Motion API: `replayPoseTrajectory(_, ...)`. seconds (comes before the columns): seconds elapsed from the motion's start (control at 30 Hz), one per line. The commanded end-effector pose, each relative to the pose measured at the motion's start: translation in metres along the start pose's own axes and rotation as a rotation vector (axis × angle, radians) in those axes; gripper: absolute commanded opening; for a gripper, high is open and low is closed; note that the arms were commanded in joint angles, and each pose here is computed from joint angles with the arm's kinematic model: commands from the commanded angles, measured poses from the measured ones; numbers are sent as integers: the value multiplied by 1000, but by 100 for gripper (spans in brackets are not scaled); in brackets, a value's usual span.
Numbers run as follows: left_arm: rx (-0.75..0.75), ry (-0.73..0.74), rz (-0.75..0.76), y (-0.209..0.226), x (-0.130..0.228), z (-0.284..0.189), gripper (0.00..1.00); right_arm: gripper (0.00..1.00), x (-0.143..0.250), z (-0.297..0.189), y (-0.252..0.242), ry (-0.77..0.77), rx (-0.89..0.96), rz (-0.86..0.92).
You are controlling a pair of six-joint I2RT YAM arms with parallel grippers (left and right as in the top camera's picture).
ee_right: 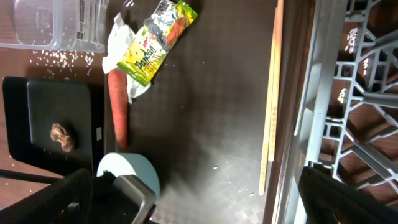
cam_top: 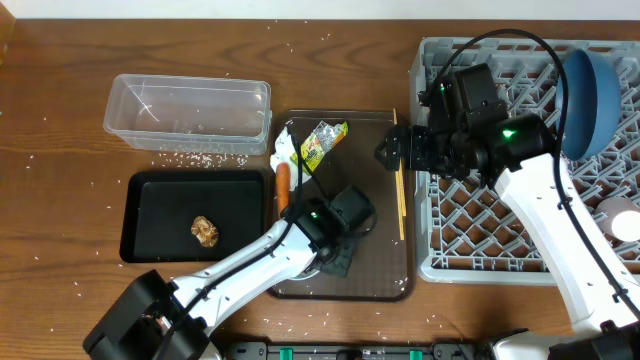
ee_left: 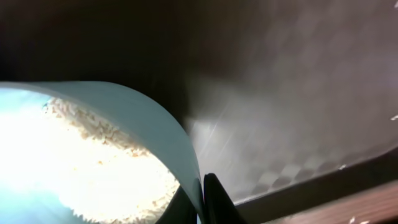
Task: Sort waste into correct bins and load items into the dishwasher rack
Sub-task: 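Carry the rice bowl left over the black tray with the left gripper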
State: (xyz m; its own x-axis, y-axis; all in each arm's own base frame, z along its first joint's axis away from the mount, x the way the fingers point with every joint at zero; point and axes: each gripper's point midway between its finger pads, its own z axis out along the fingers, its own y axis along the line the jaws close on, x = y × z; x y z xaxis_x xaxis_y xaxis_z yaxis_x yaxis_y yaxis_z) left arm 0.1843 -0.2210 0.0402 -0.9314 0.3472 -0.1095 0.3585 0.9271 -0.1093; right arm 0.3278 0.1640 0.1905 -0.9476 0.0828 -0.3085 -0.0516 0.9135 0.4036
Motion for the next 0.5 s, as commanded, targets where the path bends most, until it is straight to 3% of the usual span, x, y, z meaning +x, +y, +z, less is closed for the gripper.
replayPoseTrajectory(0.0,16,-70,1,-5,-17,-8,6,99,-1,1,-1,-1,8,17)
replayPoseTrajectory(0.47,-87,-137,21,12,-30,-10,6,99,-1,1,-2,3,9,18)
